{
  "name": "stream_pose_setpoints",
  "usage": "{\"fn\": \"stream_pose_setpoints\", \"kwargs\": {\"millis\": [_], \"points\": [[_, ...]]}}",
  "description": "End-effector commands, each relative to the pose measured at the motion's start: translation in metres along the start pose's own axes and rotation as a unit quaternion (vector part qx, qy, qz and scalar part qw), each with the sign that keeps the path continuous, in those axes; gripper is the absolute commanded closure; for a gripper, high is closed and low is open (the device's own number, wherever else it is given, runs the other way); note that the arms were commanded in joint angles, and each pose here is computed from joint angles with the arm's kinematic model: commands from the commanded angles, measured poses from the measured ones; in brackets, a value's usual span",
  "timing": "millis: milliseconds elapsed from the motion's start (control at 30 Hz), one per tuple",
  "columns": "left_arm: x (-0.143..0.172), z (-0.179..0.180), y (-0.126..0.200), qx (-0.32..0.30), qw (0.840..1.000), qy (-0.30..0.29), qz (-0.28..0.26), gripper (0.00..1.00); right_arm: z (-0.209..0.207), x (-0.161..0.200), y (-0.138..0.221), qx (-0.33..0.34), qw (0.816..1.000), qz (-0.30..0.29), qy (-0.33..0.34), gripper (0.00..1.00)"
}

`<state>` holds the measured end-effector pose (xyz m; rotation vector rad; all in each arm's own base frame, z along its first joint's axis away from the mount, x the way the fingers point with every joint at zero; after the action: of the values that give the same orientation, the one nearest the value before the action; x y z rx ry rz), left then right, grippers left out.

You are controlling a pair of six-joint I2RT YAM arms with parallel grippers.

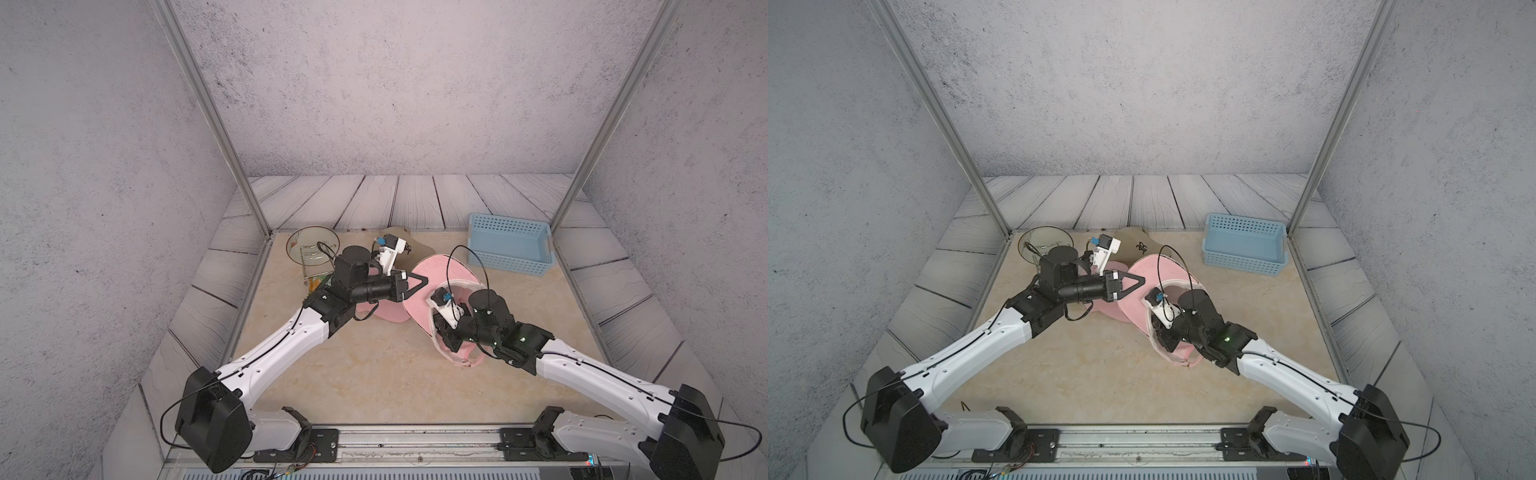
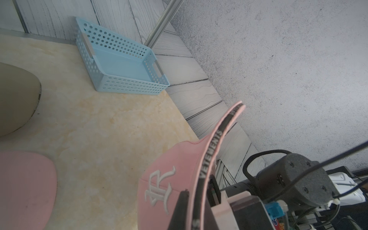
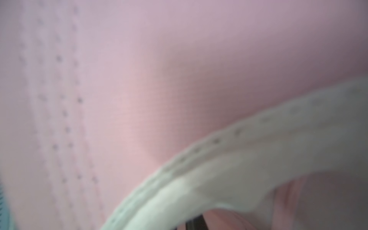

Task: Turn the baseball cap inside out
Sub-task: Turn over the baseball cap.

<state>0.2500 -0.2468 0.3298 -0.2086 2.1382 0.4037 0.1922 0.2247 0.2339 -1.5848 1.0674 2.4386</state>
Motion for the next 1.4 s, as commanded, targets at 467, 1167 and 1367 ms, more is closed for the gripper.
{"fn": "stream_pose_setpoints", "kwargs": {"millis": [467,1167,1367], "points": [[-0.021,-0.019,0.020,-0.004,0.997,-0.055,-0.046,1.00,-0.056,0.028,0.002,0.288,0.953,0.095,-0.001,0.87],[-0.015,-0.009,0.016,-0.032,0.996,-0.073,-0.029,1.00,-0.012,-0.024,0.037,0.118,0.988,-0.099,-0.023,0.47],[-0.021,-0.005,0.013,-0.074,0.990,-0.120,-0.023,1.00,-0.003,-0.046,0.063,0.106,0.982,-0.148,-0.046,0.35]]}}
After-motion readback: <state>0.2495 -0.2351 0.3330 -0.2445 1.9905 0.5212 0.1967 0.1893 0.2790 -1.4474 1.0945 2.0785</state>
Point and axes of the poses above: each gripper's point midway between its finger pads, its own y axis back along the fingers, its own z axis along the line the jaws close on, x = y × z, the point moved 8 cm from there along y, back along the fingers, and after that the axes turned 13 degrees about -y, right-handed, at the moved point
